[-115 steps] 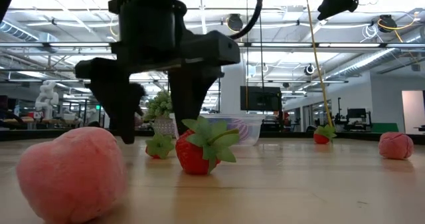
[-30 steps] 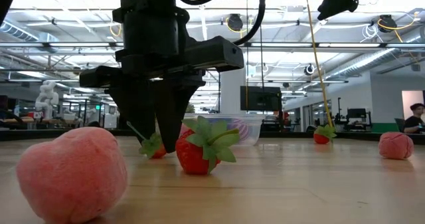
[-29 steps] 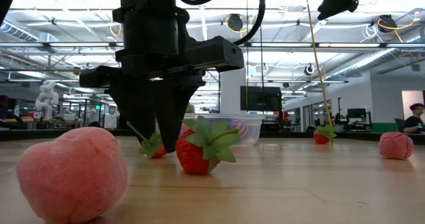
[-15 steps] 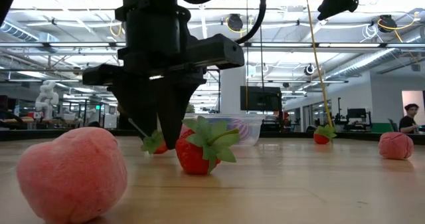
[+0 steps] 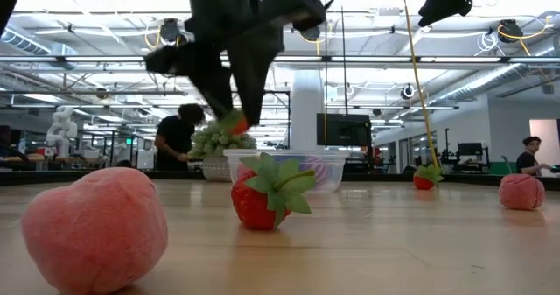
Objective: Pick and placing Produce into tupperware
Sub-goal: Put the top left strawberry into the bin
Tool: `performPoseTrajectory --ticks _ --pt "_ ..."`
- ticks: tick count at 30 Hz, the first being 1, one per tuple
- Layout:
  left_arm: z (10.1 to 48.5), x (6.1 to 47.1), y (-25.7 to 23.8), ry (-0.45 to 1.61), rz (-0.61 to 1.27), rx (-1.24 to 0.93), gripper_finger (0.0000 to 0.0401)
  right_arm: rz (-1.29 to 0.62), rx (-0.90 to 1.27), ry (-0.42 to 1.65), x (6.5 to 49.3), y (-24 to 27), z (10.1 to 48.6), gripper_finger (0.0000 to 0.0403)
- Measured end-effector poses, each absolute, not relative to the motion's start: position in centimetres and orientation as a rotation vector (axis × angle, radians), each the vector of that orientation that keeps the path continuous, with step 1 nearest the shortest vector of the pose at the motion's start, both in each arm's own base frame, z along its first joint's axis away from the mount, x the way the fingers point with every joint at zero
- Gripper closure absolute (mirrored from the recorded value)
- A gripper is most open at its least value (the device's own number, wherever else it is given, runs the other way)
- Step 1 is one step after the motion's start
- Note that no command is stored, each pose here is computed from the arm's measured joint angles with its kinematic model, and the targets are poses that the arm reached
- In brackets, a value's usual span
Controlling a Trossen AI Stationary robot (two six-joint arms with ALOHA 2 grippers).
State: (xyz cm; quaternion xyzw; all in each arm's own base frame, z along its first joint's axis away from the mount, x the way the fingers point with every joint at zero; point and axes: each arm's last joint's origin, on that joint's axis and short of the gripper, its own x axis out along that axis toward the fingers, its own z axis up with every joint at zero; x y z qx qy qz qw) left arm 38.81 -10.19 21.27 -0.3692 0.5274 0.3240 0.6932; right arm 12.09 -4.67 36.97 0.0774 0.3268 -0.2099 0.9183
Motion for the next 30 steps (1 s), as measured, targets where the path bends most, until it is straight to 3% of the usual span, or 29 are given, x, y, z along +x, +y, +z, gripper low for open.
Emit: performPoseTrajectory --ticks 7,13,30 --pt "25.0 38.4 -5.6 1.084 0.7 -0.819 0.0281 -0.431 0.157 0.672 12.1 -4.7 37.0 0.0209" --pt "25.9 38.5 -1.0 1.051 0.712 -0.83 0.0281 -0.431 0.156 0.672 12.1 -4.7 37.0 0.0209" --pt "21.3 40.2 1.4 1.187 0.731 -0.81 0.0281 -0.422 0.133 0.678 12.1 -4.7 37.0 0.0209"
